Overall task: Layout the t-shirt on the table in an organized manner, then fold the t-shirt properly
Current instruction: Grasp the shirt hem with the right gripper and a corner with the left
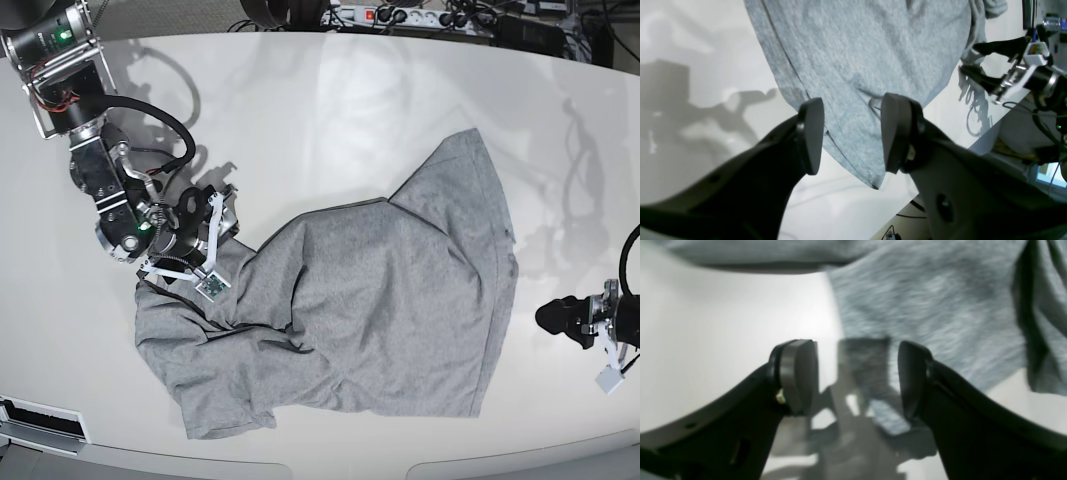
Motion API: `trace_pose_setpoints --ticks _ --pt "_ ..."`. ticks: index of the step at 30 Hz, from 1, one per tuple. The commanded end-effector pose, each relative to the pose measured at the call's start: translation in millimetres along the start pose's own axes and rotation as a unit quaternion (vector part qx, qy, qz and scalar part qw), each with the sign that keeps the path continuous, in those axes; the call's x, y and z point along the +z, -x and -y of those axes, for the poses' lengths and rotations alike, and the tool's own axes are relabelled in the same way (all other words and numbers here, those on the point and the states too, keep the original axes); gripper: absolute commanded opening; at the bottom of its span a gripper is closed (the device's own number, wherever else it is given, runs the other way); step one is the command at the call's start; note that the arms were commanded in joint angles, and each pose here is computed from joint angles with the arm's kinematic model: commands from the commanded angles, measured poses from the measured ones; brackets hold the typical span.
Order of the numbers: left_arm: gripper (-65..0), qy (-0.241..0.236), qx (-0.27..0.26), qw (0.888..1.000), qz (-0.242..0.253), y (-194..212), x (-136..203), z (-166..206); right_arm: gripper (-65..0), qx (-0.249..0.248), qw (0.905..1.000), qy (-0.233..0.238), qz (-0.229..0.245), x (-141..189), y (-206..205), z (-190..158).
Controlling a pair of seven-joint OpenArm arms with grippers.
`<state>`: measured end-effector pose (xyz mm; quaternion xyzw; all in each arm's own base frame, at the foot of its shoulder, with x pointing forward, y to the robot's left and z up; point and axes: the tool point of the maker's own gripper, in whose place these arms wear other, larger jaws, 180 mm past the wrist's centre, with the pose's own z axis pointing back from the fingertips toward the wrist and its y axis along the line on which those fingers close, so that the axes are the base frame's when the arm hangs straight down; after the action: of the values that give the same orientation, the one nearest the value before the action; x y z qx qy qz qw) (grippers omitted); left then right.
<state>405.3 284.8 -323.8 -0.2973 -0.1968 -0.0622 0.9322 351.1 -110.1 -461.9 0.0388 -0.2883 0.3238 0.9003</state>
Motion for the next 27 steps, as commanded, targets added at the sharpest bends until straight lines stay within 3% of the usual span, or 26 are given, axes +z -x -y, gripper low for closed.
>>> trace_pose_setpoints --ticks 1,3,5,6,11,15,19,23,27 --pt "-36.0 0.006 -0.010 0.999 0.031 -20 12 5 -26.9 0.006 0.9994 0.027 0.021 1 -15 17" --pt "-36.0 0.006 -0.009 1.000 0.028 -18 11 5 -37.7 0.004 0.9992 0.040 0.005 -5 -5 19" --pt "-36.0 0.006 -0.009 1.000 0.028 -18 11 5 -58.6 0.007 0.9988 0.039 -0.028 -7 7 16" --pt "-36.0 0.006 -0.009 1.000 0.028 -18 11 5 -65.0 0.008 0.9981 0.039 -0.048 -6 12 17" --pt "-36.0 0.007 -0.018 1.000 -0.001 -10 11 8 -65.0 0.032 0.9911 0.075 -0.105 26 10 41" --pt "-37.4 0.011 -0.062 0.997 -0.053 -1 14 22 -65.0 0.099 0.9878 0.103 -0.062 79 -30 62" --pt "-39.9 0.016 -0.126 0.990 -0.063 -8 18 42 -65.0 0.200 0.9777 0.058 -0.026 125 -51 52" --pt "-39.9 0.041 -0.204 0.975 -0.083 1 3 76 -65.0 0.214 0.9764 0.026 -0.015 139 -49 49" --pt "-39.9 0.072 -0.258 0.955 -0.126 45 -15 100 -65.0 0.199 0.9799 0.015 0.001 139 -52 44"
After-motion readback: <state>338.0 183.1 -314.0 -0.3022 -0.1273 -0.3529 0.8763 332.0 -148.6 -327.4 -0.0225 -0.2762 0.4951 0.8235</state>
